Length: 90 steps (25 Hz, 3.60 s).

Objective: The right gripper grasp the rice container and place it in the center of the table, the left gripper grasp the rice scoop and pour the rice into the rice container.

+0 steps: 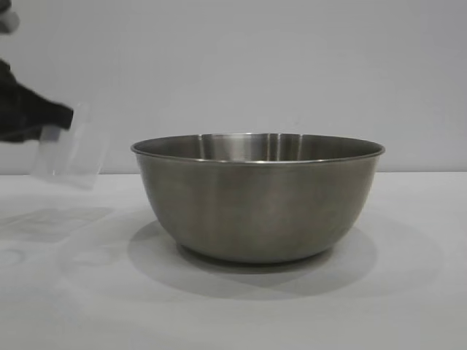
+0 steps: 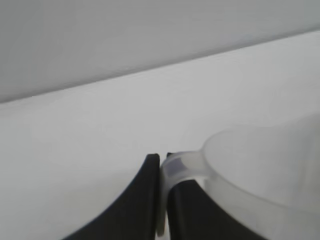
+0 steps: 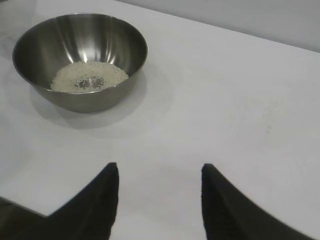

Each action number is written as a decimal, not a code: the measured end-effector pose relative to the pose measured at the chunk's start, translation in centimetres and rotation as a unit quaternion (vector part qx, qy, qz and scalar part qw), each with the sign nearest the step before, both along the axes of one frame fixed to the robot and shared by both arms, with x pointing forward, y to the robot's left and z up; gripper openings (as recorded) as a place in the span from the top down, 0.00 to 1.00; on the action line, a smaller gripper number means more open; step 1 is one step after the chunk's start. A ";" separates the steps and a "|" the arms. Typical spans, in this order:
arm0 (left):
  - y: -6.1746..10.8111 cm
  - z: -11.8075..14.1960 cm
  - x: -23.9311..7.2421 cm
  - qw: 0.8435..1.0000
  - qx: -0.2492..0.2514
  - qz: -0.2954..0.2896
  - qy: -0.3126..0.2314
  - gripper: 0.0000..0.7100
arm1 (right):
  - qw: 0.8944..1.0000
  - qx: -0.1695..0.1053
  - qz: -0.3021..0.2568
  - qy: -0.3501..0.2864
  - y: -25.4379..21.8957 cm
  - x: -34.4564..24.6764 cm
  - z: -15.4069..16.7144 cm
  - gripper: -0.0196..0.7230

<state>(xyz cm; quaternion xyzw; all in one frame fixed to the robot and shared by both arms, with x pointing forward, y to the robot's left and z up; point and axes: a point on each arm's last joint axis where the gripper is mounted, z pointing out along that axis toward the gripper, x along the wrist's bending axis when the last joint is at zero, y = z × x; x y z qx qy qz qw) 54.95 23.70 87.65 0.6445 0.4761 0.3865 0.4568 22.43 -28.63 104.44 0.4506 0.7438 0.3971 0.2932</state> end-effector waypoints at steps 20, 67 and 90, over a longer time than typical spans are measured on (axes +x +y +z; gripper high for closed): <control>0.9 -3.9 -4.3 0.997 0.012 0.006 0.075 0.69 | 1.000 0.000 0.000 0.000 0.0 0.0 0.0 0.49; 7.8 19.2 -21.9 0.968 -0.032 0.191 -0.162 0.68 | 1.000 0.000 0.000 0.000 0.0 0.0 0.0 0.49; 6.1 18.5 -30.9 0.998 0.033 0.061 -0.001 0.68 | 1.000 0.018 0.013 0.004 0.4 -0.1 0.1 0.49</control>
